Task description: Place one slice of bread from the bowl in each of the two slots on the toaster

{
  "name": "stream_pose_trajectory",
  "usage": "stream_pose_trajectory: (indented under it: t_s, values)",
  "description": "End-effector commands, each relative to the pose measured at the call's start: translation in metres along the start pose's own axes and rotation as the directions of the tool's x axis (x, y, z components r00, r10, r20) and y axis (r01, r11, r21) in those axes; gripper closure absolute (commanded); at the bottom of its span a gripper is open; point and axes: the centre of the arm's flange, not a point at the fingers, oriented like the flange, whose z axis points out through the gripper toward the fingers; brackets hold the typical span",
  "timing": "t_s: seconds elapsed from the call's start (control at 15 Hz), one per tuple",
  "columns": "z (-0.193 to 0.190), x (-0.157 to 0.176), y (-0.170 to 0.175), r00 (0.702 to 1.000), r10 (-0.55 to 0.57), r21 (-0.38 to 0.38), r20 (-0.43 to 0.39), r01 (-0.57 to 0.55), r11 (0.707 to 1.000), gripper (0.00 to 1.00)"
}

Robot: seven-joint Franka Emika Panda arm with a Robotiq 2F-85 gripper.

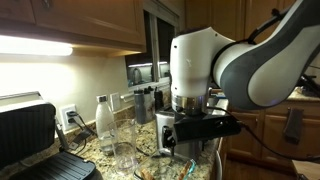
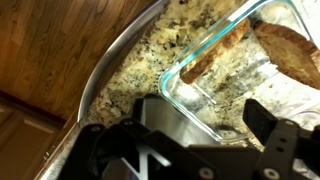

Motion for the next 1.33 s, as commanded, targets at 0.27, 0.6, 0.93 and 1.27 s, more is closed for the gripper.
stream_pose_trajectory:
  t_s: [0.27,0.6,0.93,1.27]
  values:
    - [0.006,0.007,0.001,0.991,0.132,-0.102,-0.017,-0.133,0.986,0.0]
    - [0.007,0.0,0.001,0.984,0.175,-0.146,-0.021,-0.177,0.973,0.0]
    - [0.007,-0.004,-0.003,0.977,0.213,-0.165,-0.026,-0.214,0.963,0.0]
    - [0.004,0.003,-0.003,0.97,0.241,-0.155,-0.033,-0.243,0.957,0.0]
